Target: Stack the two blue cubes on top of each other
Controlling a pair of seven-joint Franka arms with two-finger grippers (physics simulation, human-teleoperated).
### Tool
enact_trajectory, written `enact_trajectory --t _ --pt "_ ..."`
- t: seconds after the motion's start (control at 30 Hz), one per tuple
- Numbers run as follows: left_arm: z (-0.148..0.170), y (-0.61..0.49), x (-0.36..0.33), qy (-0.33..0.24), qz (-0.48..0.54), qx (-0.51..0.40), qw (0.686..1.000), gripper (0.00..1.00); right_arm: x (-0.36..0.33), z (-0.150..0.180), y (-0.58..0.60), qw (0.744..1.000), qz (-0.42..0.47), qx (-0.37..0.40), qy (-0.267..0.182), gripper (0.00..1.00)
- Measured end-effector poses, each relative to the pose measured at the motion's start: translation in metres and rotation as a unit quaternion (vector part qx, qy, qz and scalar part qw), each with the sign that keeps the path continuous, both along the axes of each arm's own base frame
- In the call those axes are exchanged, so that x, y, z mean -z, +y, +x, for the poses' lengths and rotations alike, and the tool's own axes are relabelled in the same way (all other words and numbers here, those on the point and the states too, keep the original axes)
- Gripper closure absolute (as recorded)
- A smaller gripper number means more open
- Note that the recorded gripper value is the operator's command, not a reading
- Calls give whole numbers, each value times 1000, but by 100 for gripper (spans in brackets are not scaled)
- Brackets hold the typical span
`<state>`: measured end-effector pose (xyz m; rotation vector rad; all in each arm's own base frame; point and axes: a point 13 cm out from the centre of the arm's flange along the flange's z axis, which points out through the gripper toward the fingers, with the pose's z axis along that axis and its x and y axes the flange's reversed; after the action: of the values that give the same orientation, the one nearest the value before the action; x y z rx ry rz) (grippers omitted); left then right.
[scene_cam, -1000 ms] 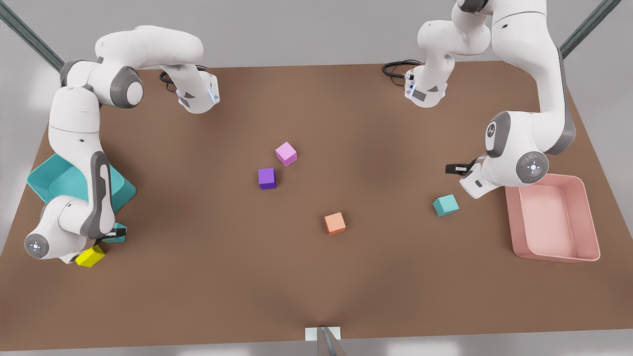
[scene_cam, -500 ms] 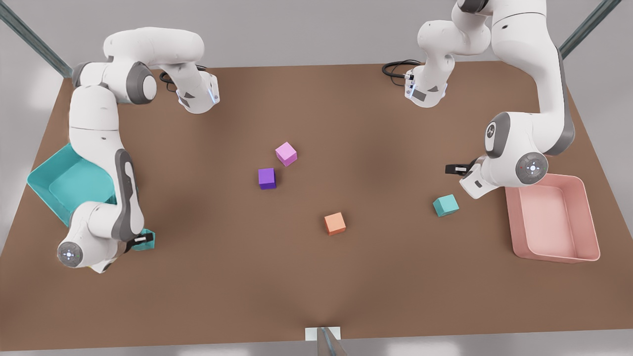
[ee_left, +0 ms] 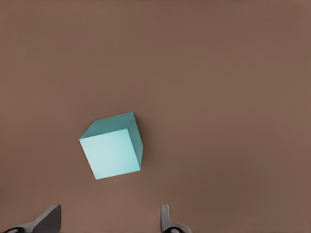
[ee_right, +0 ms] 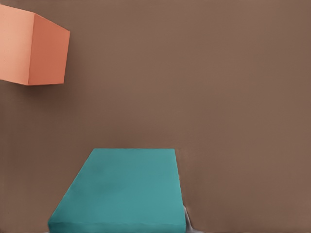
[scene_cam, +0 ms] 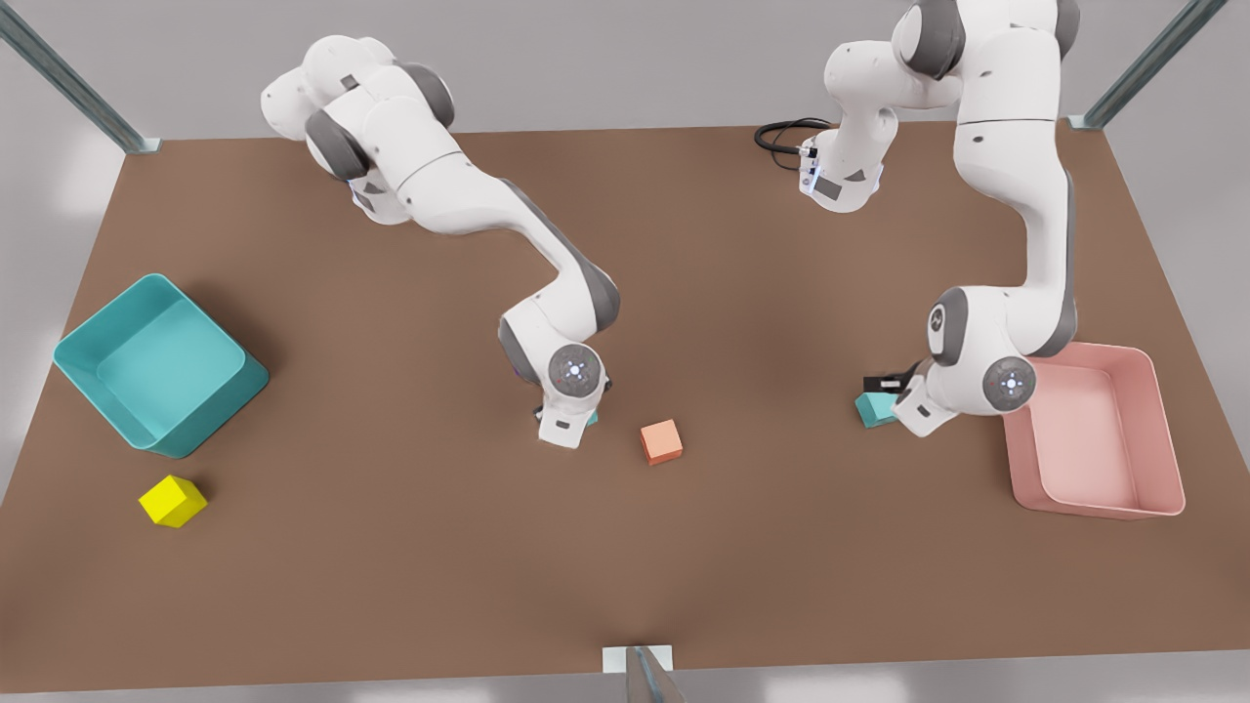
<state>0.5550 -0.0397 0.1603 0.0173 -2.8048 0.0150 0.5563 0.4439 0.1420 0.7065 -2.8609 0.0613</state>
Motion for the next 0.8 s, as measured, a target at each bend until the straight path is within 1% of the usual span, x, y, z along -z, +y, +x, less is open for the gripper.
enact_trajectory --t 0.07,0.13,0.2,0.23,0.27,0.4,0.5,0.57,0.6,0.63,0.67,0.7,0.73,0.77,0.8 --pt "3 2 18 -13 -1 -33 999 0 12 -15 24 1000 -4 19 -6 36" --pt "-1 9 36 -20 0 -65 998 0 28 -25 38 999 -9 43 -10 36" --pt "-4 17 49 -25 4 -93 995 0 46 -29 45 997 -13 70 -15 36" --pt "-4 20 53 -30 6 -104 994 0 51 -30 48 996 -13 84 -18 34" --pt "-3 20 55 -34 7 -113 993 0 56 -30 50 995 -13 97 -21 0" --pt "0 22 70 -41 14 -140 989 0 62 -24 53 989 -12 146 -34 0" --pt "-7 21 86 -35 21 -154 987 0 53 -17 56 983 -6 179 -44 0" --pt "-9 21 95 -33 25 -161 986 0 28 -7 57 978 8 204 -52 0" --pt "-11 20 101 -31 28 -164 986 0 2 0 56 974 21 221 -55 0" --pt "-12 20 106 -29 30 -167 985 0 -38 9 52 968 39 240 -58 0" --pt "-12 20 109 -29 31 -170 985 0 -91 25 35 959 60 269 -59 0" --pt "-13 20 112 -28 33 -173 984 0 -142 50 -8 946 71 310 -58 0" --pt "-13 20 114 -27 34 -176 983 0 -172 71 -66 933 62 351 -51 0" --pt "-13 20 117 -28 35 -178 983 26 -181 88 -134 921 34 387 -44 0" --pt "-14 20 119 -28 39 -180 983 37 -178 96 -195 913 -6 406 -40 0"
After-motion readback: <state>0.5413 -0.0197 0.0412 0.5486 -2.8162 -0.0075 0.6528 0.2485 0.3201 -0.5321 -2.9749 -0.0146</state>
